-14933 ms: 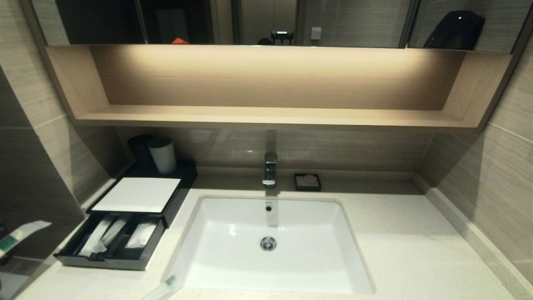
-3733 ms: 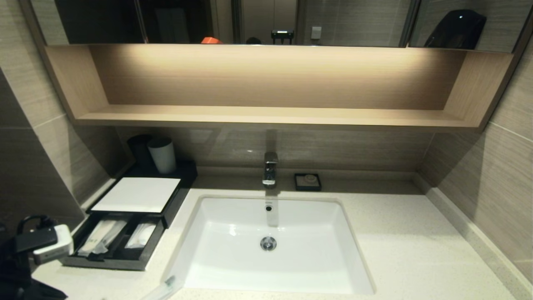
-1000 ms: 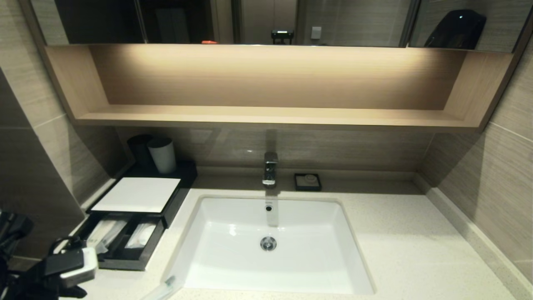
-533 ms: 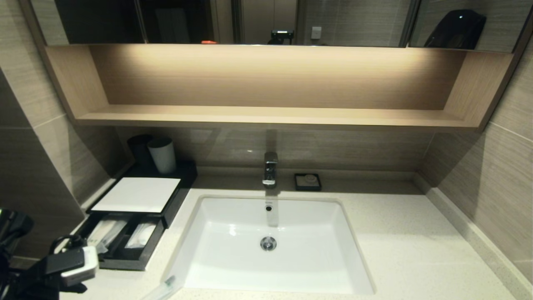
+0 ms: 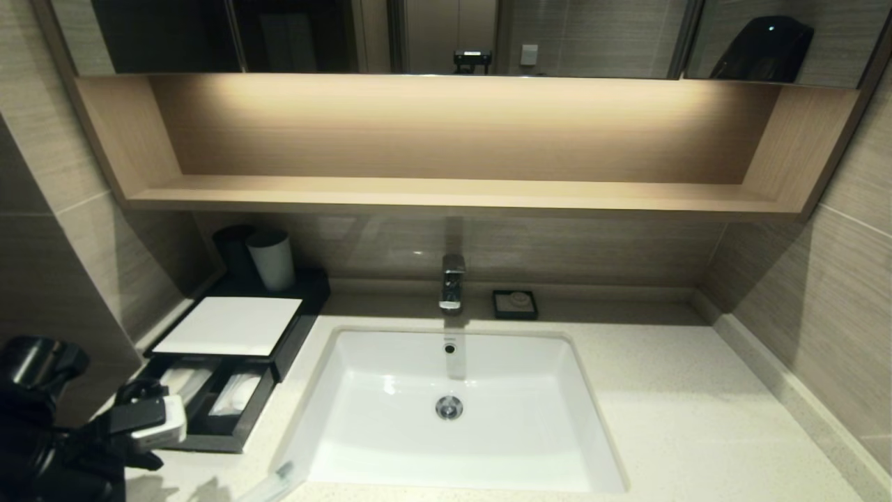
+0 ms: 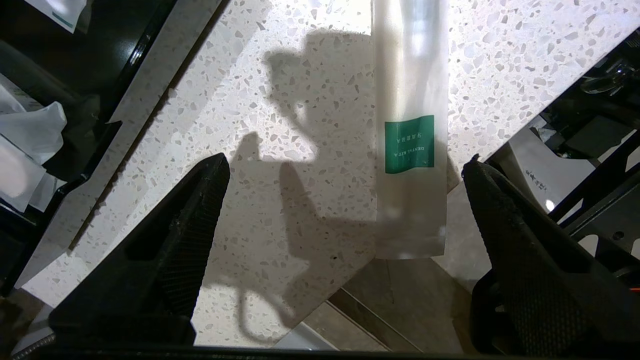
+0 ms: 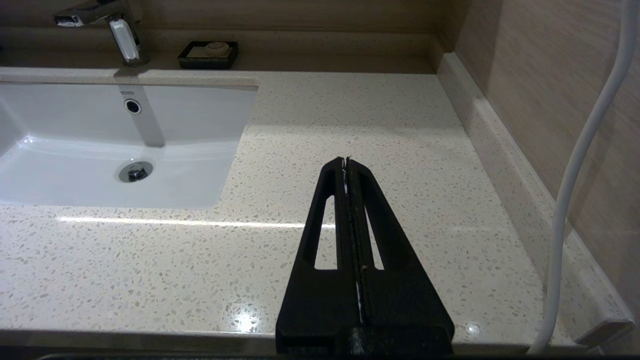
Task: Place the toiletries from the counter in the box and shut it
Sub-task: Pick up the bathroom toiletry
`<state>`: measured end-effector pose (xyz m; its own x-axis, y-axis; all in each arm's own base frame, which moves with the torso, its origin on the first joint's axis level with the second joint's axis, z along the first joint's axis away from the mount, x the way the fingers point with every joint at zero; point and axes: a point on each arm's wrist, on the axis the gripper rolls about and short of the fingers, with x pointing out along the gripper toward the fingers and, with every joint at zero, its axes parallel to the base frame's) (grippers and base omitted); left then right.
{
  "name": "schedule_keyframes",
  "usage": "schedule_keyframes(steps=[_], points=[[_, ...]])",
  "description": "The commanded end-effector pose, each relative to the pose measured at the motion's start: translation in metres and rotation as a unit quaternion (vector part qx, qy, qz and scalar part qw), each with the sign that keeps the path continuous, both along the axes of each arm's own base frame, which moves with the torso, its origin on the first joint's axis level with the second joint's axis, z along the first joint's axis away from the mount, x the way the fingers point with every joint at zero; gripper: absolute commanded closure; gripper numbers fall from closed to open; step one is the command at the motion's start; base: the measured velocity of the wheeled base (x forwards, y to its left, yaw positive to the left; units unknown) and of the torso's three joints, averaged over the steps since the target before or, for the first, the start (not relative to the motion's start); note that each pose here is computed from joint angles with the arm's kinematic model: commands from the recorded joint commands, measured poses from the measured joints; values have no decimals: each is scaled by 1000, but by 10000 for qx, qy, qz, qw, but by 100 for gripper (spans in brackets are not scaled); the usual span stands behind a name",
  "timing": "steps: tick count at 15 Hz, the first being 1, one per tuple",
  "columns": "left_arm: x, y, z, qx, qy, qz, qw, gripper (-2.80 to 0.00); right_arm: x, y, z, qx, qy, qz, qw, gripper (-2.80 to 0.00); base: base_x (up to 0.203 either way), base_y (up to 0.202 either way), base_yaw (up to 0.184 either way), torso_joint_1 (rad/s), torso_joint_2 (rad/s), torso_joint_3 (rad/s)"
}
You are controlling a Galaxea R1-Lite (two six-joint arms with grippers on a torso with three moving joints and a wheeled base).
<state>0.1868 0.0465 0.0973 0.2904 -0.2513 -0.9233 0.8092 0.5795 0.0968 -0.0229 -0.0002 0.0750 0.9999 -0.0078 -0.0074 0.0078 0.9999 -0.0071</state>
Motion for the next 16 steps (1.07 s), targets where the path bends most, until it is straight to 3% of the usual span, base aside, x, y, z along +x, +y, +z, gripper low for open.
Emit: schedule_keyframes(steps=[1, 7, 11, 16], points=[[4, 1, -9, -39, 126, -44, 9999, -280, 0, 0, 0, -3, -6, 1, 10000, 0, 0, 0, 0, 0, 0, 0], [2, -1, -16, 31, 129, -277, 9995, -280, 0, 0, 0, -3, -6, 1, 10000, 0, 0, 0, 0, 0, 0, 0], [6, 1, -16, 121, -96, -286, 9995, -280, 0, 0, 0, -3, -7, 1, 10000, 0, 0, 0, 0, 0, 0, 0], [4, -2, -21, 486, -396, -382, 9973, -280, 0, 0, 0, -3, 1, 1, 10000, 0, 0, 0, 0, 0, 0, 0]])
